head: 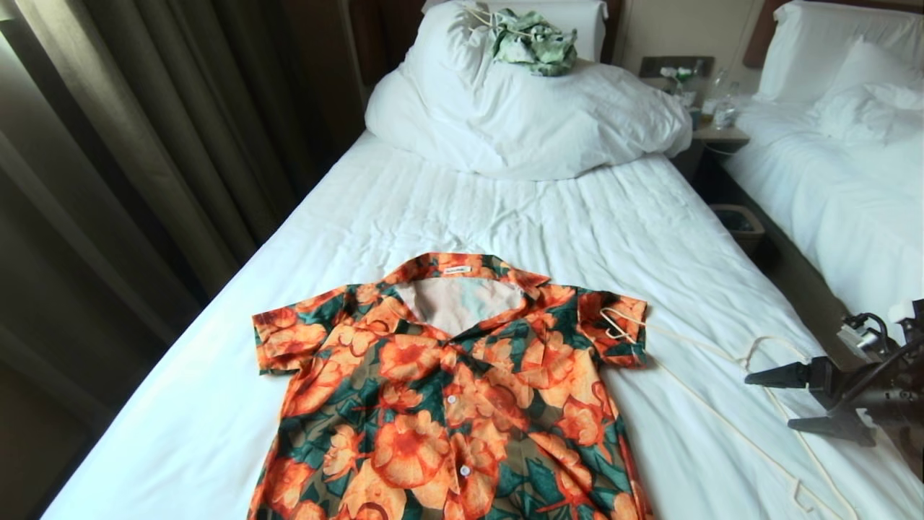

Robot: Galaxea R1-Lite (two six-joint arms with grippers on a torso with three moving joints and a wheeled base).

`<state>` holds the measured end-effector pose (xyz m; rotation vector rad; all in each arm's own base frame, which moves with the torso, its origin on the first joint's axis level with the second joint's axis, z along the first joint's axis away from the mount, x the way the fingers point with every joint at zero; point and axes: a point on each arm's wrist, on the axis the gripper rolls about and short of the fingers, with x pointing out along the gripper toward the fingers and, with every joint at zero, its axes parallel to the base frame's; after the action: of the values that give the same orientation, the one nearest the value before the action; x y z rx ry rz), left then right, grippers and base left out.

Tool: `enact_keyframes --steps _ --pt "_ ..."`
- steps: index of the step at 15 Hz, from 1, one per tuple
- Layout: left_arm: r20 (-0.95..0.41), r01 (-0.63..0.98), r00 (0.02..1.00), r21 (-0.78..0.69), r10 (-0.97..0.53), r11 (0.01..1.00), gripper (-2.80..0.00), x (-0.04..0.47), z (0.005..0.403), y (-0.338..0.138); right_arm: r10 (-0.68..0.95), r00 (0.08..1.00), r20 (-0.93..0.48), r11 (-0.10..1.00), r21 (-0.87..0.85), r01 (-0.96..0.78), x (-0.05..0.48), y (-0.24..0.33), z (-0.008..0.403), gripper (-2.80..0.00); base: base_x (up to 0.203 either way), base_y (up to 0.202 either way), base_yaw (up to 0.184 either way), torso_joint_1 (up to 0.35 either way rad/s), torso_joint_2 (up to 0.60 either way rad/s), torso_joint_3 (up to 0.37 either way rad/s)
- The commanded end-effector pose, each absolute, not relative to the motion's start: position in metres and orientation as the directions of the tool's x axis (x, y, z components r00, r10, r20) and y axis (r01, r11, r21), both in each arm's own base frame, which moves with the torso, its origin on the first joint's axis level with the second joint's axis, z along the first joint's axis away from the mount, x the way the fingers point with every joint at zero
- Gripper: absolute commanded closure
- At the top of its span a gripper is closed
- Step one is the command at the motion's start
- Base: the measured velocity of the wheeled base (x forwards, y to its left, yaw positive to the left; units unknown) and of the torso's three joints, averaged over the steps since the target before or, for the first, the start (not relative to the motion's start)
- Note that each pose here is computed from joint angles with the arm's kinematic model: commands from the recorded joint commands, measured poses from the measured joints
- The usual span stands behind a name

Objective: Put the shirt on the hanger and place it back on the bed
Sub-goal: Lift the shirt and hanger

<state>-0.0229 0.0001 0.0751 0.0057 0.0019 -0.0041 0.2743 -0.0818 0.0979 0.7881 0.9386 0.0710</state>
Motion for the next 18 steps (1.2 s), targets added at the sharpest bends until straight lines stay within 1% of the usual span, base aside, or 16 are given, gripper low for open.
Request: enact_keyframes --steps 1,4,8,14,18 --pt "-0.003 0.005 1.000 0.006 -0.005 1.000 0.00 -0.023 0.075 0.000 0.382 0.602 -0.701 0.728 0.629 0.270 0.271 -0.081 0.095 -2.80 0.000 0.000 0.000 0.000 0.00 0.000" --pt "-0.003 0.005 1.000 0.006 -0.005 1.000 0.00 -0.023 0.075 0.000 0.364 0.626 -0.690 0.731 0.628 0.267 0.271 -0.086 0.097 -2.80 0.000 0.000 0.000 0.000 0.00 0.000" --pt "-0.003 0.005 1.000 0.006 -0.005 1.000 0.00 -0.023 0.075 0.000 0.336 0.678 -0.654 0.746 0.624 0.232 0.260 -0.090 0.118 -2.80 0.000 0.000 0.000 0.000 0.00 0.000" --pt "-0.003 0.005 1.000 0.006 -0.005 1.000 0.00 -0.023 0.075 0.000 0.359 0.635 -0.684 0.729 0.630 0.268 0.258 -0.089 0.100 -2.80 0.000 0.000 0.000 0.000 0.00 0.000" --pt "-0.003 0.005 1.000 0.006 -0.005 1.000 0.00 -0.023 0.075 0.000 0.384 0.626 -0.678 0.718 0.646 0.259 0.260 -0.090 0.094 -2.80 0.000 0.000 0.000 0.000 0.00 0.000"
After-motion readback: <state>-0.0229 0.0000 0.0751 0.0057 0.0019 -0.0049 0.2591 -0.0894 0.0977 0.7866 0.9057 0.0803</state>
